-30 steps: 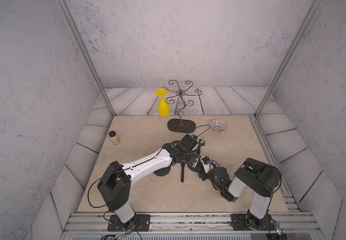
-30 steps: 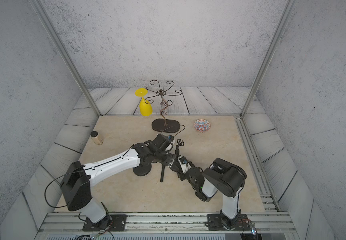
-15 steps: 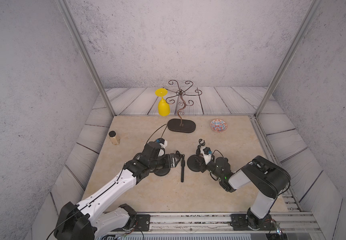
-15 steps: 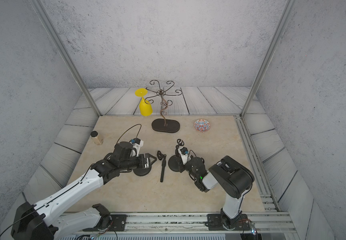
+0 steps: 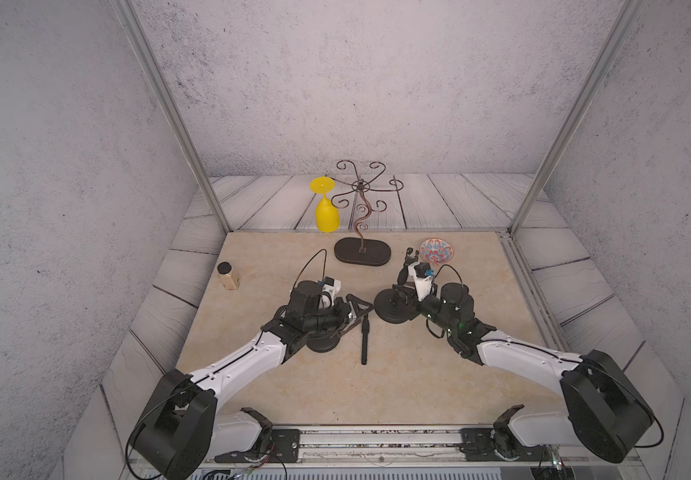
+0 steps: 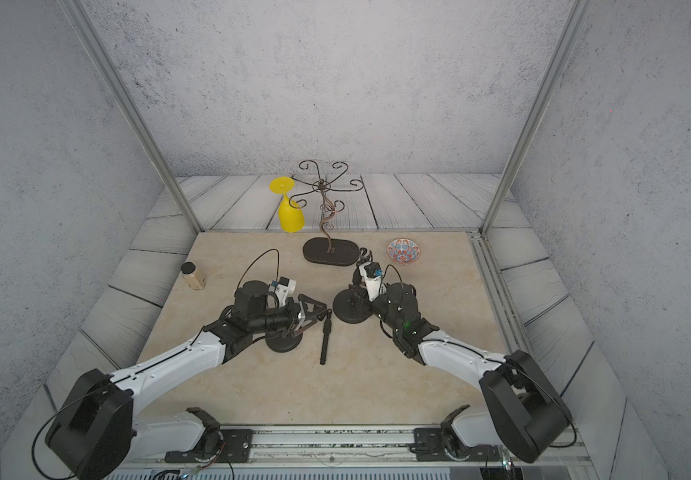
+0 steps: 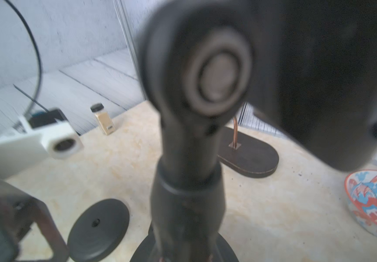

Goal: Assemble a microphone stand
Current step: Pick up the microphone stand at the center of the board.

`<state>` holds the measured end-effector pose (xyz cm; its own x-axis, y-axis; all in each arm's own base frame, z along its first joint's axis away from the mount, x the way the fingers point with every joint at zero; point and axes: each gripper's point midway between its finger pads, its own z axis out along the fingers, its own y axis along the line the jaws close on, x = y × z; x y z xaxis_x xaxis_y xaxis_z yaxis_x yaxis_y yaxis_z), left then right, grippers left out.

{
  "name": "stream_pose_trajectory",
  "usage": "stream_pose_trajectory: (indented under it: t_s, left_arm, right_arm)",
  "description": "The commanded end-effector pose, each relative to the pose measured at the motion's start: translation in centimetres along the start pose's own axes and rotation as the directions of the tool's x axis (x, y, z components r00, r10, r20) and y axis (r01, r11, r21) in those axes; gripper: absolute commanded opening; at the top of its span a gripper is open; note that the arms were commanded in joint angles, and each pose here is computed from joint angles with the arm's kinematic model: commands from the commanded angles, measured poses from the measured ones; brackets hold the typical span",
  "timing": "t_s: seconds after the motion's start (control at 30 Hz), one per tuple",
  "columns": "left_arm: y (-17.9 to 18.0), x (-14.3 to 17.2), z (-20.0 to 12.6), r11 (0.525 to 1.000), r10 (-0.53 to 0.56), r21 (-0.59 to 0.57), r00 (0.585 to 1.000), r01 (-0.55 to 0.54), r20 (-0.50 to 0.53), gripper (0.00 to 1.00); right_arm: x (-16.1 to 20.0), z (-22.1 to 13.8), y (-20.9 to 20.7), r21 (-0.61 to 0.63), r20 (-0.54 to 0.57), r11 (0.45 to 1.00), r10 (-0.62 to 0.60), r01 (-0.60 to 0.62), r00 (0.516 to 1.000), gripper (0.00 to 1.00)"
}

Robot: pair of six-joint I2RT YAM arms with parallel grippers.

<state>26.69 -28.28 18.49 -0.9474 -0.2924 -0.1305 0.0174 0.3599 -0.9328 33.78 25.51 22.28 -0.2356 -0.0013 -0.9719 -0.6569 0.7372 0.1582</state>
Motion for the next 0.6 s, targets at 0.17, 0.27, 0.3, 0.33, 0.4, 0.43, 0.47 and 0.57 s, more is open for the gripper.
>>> stream_pose_trajectory:
  t_s: [0.17,0.27,0.3,0.33,0.4,0.43,0.47,0.57]
  left_arm:
    - [-3.1,-0.8,1.4,0.988,-0.037,0.148,0.998,0.045,-0.057,0.74]
    - [-3.1,-0.9,1.7,0.987,-0.032,0.156,0.998,0.042,-0.061,0.72]
    - [-2.9,-0.8,1.8,0.988,-0.032,0.15,0.998,0.041,-0.063,0.72]
    - [-2.7,-0.8,2.0,0.988,-0.034,0.146,0.997,0.043,-0.069,0.71]
    - [-2.5,-0.6,2.4,0.988,-0.039,0.148,0.996,0.051,-0.081,0.7]
    - [-2.3,-0.5,2.5,0.987,-0.044,0.151,0.995,0.057,-0.087,0.69]
    - [-2.3,-0.3,2.7,0.986,-0.046,0.155,0.995,0.06,-0.091,0.69]
    - [-2.1,0.1,3.3,0.987,-0.049,0.15,0.993,0.065,-0.11,0.66]
  right_arm:
    - [-4.0,-2.0,1.2,-0.08,0.015,0.987,0.142,-0.14,0.99,0.03]
    - [-4.4,-2.2,1.9,-0.124,0.007,0.981,0.152,-0.15,0.988,0.02]
    - [-4.4,-2.2,2.2,-0.136,-0.002,0.978,0.158,-0.157,0.987,0.03]
    - [-4.5,-2.2,2.4,-0.147,-0.006,0.976,0.163,-0.163,0.987,0.02]
    - [-4.5,-2.3,2.6,-0.159,-0.008,0.972,0.174,-0.173,0.985,0.02]
    - [-4.6,-2.3,2.7,-0.165,-0.007,0.97,0.178,-0.176,0.984,0.02]
    - [-4.7,-2.3,2.9,-0.174,-0.007,0.969,0.179,-0.178,0.984,0.02]
    - [-5.0,-2.4,3.4,-0.205,-0.008,0.962,0.184,-0.181,0.983,0.02]
